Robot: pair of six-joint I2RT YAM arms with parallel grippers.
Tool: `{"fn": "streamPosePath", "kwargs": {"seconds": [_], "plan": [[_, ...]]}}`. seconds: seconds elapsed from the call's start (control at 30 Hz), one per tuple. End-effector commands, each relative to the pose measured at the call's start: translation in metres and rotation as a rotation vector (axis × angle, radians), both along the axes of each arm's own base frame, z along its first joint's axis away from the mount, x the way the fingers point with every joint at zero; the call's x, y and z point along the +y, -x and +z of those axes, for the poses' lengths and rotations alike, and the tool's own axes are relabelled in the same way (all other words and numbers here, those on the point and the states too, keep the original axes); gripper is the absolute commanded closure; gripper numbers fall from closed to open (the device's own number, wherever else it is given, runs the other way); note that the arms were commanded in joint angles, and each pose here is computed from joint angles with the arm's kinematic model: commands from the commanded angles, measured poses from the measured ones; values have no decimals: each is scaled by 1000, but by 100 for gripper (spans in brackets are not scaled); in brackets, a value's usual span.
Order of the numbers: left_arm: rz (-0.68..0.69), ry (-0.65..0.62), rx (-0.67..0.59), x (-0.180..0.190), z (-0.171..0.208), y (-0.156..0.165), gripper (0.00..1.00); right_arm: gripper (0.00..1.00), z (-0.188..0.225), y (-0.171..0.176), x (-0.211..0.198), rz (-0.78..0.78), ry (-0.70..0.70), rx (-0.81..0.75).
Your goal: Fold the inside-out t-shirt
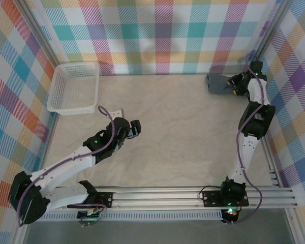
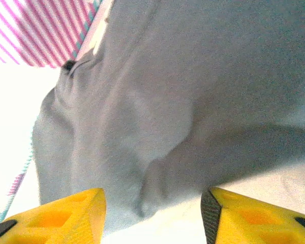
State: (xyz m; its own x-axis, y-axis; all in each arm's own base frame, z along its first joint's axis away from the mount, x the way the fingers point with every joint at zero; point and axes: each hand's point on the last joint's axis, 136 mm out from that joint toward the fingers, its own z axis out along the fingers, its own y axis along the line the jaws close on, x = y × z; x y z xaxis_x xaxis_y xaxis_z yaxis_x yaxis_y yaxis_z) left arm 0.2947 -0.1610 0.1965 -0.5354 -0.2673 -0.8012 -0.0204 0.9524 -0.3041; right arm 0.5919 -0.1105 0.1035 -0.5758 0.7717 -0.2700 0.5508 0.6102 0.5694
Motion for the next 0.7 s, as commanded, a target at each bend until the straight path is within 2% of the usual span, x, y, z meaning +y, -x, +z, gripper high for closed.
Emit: {"fn": "streamPosePath", "kwargs": {"seconds": [0.0, 0.07, 0.1, 0.17, 0.27, 0.3, 0.37, 0.43, 0.5, 0.6, 0.67], "plan": [[144, -133, -120, 47, 22, 4, 9, 45, 74, 45, 38, 76, -23, -102], [259, -189, -177, 80, 31, 12, 7, 42, 92, 85, 55, 98, 18, -171], [314, -230, -174, 96, 27, 19, 1, 40, 96, 104, 62, 116, 53, -188], [420, -282, -209, 126, 29, 32, 0, 36, 102, 145, 75, 161, 174, -242], [468, -341, -229, 148, 18, 40, 0, 24, 92, 196, 85, 205, 388, -335], [473, -324, -243, 151, 18, 39, 0, 21, 86, 207, 84, 205, 441, -366], [430, -358, -233, 153, 7, 35, 0, 8, 70, 227, 82, 181, 518, -443], [399, -393, -222, 156, -3, 29, 0, 0, 51, 238, 76, 144, 593, -486], [364, -405, -212, 157, -16, 20, 0, 0, 32, 241, 76, 161, 673, -513], [277, -388, -235, 155, -36, 1, 0, 0, 7, 228, 89, 251, 676, -522], [206, -330, -278, 150, -45, -12, 0, 0, 17, 213, 106, 320, 697, -624]]}}
